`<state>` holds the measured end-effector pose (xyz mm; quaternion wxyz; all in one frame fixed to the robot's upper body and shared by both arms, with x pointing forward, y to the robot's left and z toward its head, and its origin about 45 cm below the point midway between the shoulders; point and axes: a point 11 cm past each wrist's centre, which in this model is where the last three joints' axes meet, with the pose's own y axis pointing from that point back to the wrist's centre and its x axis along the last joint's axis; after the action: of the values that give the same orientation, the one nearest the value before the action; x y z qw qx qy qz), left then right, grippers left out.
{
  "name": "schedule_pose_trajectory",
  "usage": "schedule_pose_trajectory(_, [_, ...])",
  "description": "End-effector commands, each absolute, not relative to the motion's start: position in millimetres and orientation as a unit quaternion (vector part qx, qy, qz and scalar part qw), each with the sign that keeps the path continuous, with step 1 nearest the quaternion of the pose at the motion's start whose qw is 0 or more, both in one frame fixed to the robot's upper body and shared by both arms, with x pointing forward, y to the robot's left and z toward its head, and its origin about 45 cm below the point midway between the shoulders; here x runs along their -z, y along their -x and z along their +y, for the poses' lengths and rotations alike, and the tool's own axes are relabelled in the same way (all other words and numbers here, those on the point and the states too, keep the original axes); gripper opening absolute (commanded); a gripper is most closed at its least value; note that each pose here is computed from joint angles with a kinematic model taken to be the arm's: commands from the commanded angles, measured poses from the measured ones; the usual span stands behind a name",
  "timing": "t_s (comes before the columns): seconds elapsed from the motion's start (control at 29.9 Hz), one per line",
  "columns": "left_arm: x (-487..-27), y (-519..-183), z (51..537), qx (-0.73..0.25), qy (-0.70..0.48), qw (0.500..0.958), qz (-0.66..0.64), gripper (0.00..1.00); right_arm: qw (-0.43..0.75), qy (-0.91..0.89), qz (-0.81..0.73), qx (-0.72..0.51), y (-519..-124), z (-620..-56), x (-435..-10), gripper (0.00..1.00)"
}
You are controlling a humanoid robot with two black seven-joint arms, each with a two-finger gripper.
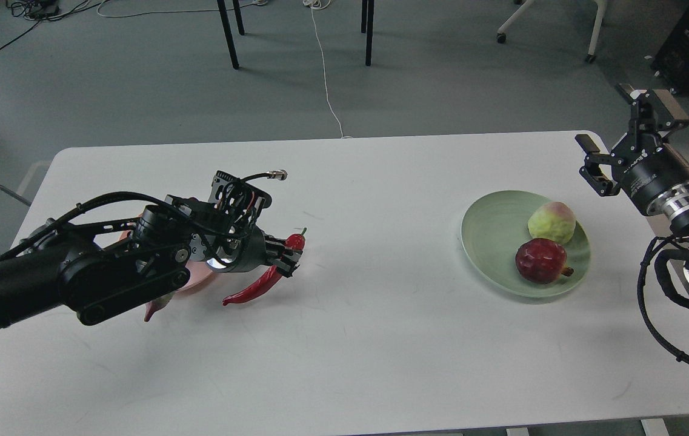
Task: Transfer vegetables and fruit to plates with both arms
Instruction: 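Carry the chili pepper with the left gripper onto the pink plate and release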
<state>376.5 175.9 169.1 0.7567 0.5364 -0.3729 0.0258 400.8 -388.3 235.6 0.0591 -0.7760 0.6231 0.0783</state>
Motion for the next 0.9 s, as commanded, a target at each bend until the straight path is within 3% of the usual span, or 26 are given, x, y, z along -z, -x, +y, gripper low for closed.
schedule_pose_trajectory(0.0, [-209, -398, 189, -0.065, -0.529, 0.76, -0.373, 0.14, 0.059, 0.775, 0.624, -0.077, -401, -389, -236, 0.98])
schedule_pose_trajectory(0.23, [-266, -427, 266, -0.14, -0.559, 0.73, -0.367, 0.15, 0.059, 0.775, 0.624, -0.077, -401, -390, -237, 0.99])
schedule_pose_trajectory(0.54, [-220, -398, 363, -0.163, -0.629, 0.708, -0.277, 0.17, 0.058, 0.775, 0.624, -0.077, -400, -390, -236, 0.98])
schedule_pose_trajectory(0.74, [-201, -391, 383, -0.171, -0.646, 0.703, -0.244, 0.26, 0.056, 0.774, 0.626, -0.077, -399, -392, -236, 0.98])
schedule_pose_trajectory(0.8, [-200, -391, 383, -0.172, -0.646, 0.703, -0.243, 0.34, 0.056, 0.774, 0.626, -0.077, -399, -392, -236, 0.98])
schedule_pose_trajectory(0.87, [-200, -391, 382, -0.172, -0.645, 0.703, -0.243, 0.53, 0.056, 0.774, 0.626, -0.077, -399, -392, -236, 0.98])
